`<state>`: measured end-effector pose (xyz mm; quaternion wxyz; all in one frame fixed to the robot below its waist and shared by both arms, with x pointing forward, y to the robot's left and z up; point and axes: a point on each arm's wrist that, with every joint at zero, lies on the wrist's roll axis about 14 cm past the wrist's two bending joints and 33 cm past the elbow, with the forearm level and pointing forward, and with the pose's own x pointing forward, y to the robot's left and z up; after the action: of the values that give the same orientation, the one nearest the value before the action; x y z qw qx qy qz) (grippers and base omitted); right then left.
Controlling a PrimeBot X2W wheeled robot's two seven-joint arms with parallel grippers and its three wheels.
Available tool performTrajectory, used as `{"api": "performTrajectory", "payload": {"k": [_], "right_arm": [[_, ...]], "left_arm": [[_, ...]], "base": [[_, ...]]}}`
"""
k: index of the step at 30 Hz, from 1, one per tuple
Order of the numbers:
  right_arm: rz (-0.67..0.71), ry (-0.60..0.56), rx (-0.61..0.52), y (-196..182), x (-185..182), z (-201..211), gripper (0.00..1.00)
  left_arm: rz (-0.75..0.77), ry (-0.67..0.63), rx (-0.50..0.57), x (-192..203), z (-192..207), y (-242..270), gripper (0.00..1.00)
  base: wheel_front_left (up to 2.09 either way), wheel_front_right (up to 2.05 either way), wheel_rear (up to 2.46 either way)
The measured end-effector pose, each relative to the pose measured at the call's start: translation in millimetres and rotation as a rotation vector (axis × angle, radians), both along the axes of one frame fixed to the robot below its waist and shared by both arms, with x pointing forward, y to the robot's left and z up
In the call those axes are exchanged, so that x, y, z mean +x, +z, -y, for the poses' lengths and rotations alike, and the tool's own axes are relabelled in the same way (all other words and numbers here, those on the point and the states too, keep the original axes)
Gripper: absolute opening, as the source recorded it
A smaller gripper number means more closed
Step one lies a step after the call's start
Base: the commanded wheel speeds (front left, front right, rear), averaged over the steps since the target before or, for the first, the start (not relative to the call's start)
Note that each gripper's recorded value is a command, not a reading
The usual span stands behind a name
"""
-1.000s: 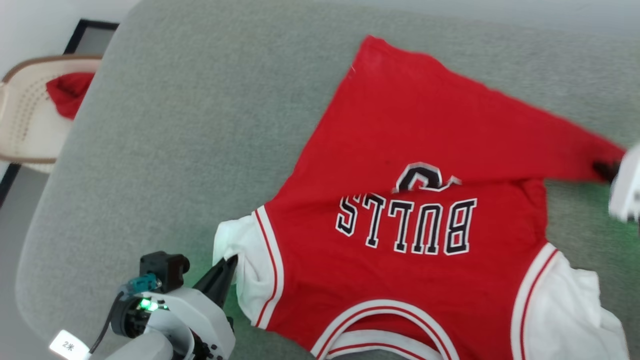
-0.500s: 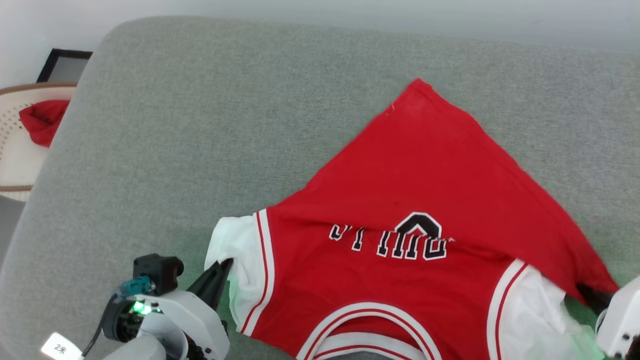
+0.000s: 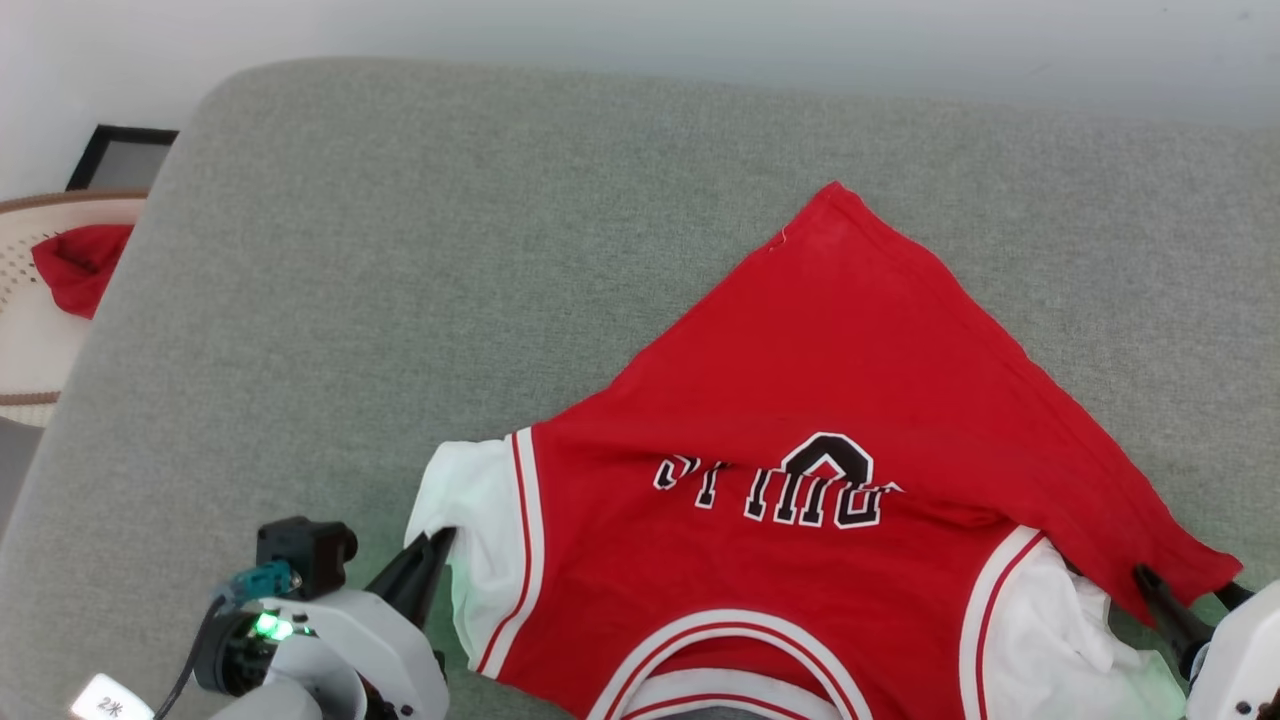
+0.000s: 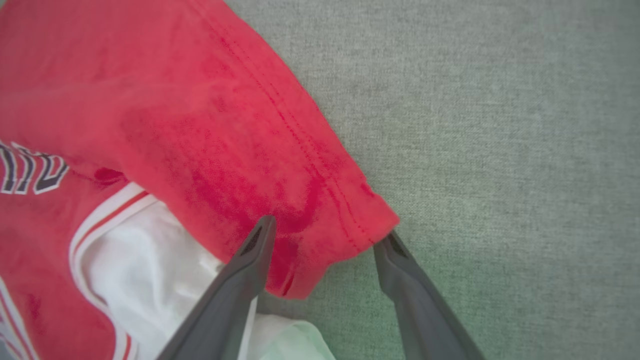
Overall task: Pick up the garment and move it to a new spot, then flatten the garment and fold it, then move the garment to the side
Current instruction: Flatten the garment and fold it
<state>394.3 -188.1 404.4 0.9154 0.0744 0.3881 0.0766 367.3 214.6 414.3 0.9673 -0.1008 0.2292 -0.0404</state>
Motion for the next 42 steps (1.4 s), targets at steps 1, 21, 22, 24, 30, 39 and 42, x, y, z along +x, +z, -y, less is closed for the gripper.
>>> {"api": "performTrajectory", "payload": {"k": [1,21,22,24,30,39,42], "right_arm": [[0.024,0.003,-0.003,5,1,0,1.00],[0.422,0.292,0.050,98,90,-108,1.00],[0.426,0.316,0.040,100,97,-115,1.00],[0.433,0.349,0.027,103,113,-125,1.00],[0.361,0.462,-0.064,91,147,-152,1.00],[0.145,0.534,-0.186,47,188,-167,1.00],[0.080,0.542,-0.225,32,199,-168,1.00]], "left_arm": [[0.002,0.003,0.000,0,0,1,0.00],[0.017,0.017,0.001,-14,0,10,0.00],[0.019,0.020,0.003,-13,-1,11,0.00],[0.028,0.019,0.005,-12,-1,14,0.00],[0.036,0.031,-0.002,-13,-2,15,0.00],[0.018,0.054,-0.023,-12,-4,4,0.00],[0.009,0.062,-0.032,-11,-4,-1,0.00]], "base": [[0.00,0.00,0.00],[0.00,0.00,0.00],[0.00,0.00,0.00],[0.00,0.00,0.00],[0.00,0.00,0.00],[0.00,0.00,0.00],[0.00,0.00,0.00]]}}
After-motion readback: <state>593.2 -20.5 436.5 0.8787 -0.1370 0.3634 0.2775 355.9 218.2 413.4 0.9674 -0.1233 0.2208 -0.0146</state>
